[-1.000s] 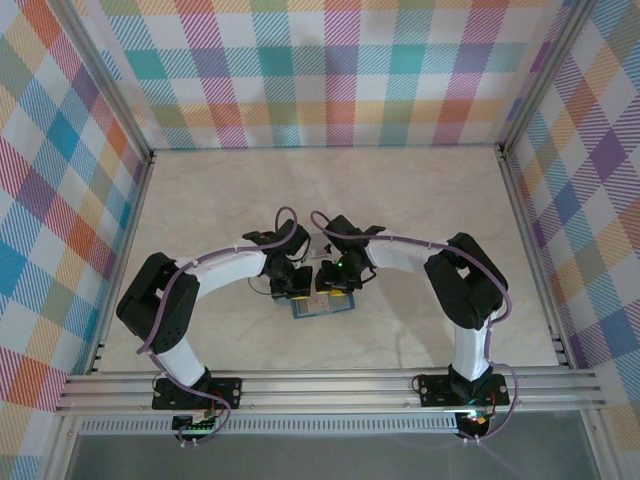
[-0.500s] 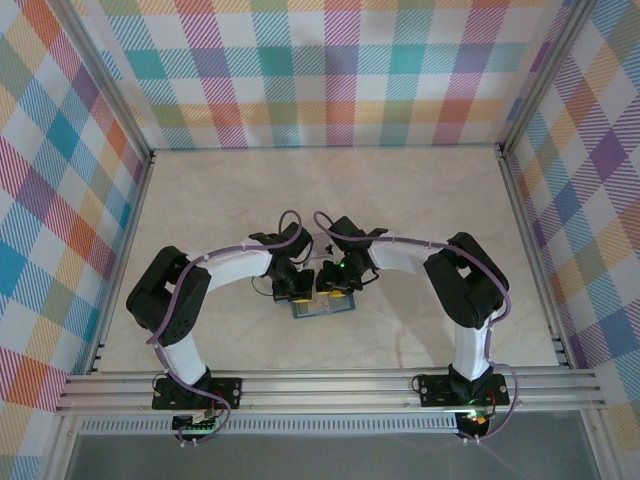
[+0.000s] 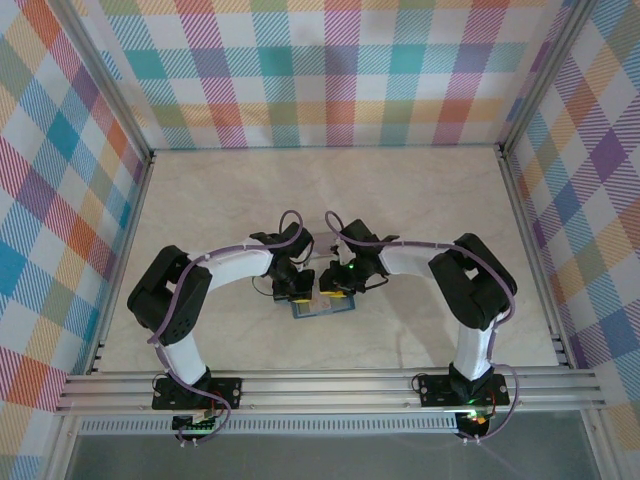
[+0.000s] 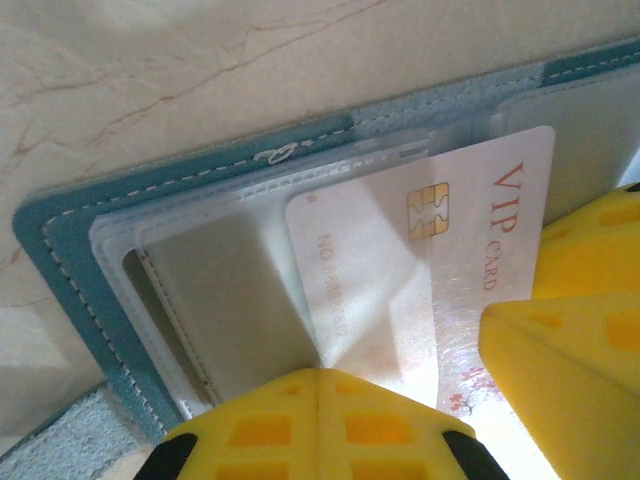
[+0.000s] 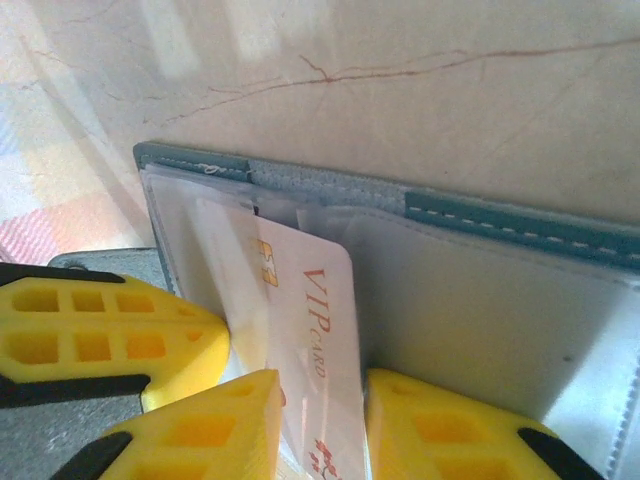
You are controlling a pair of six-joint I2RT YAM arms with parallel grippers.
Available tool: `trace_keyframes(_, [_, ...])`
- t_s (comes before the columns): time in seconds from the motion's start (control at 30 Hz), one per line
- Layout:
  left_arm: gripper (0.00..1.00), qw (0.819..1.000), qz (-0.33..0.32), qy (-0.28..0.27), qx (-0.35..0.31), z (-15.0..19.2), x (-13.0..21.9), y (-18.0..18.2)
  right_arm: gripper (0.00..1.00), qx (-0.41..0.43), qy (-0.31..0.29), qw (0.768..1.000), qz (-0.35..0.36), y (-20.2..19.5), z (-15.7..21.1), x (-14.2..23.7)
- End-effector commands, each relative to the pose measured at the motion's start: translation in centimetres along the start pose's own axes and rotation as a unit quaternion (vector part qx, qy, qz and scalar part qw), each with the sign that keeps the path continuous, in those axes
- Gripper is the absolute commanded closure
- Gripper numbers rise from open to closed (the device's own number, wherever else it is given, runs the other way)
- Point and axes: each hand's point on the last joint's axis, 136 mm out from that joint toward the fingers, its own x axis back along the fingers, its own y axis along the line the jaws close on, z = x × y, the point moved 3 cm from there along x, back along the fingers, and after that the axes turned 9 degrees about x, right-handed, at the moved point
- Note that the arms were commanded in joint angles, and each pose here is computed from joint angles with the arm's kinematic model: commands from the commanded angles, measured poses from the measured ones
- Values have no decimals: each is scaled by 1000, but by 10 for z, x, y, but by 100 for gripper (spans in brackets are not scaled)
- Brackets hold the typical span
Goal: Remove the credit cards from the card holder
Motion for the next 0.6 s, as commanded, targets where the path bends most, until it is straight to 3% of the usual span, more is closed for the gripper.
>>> trace_keyframes(0.0, [100, 998, -54, 21, 0, 10, -13, 20, 72, 14, -18, 999, -47, 14, -5, 9])
trace_keyframes(0.3, [100, 998, -55, 23, 0, 10, -13, 19, 79, 13, -28, 996, -85, 16, -7, 12])
trace_keyframes(0.57, [100, 998, -54, 19, -2, 9, -10, 18, 87, 16, -26, 998, -58, 10, -6, 14])
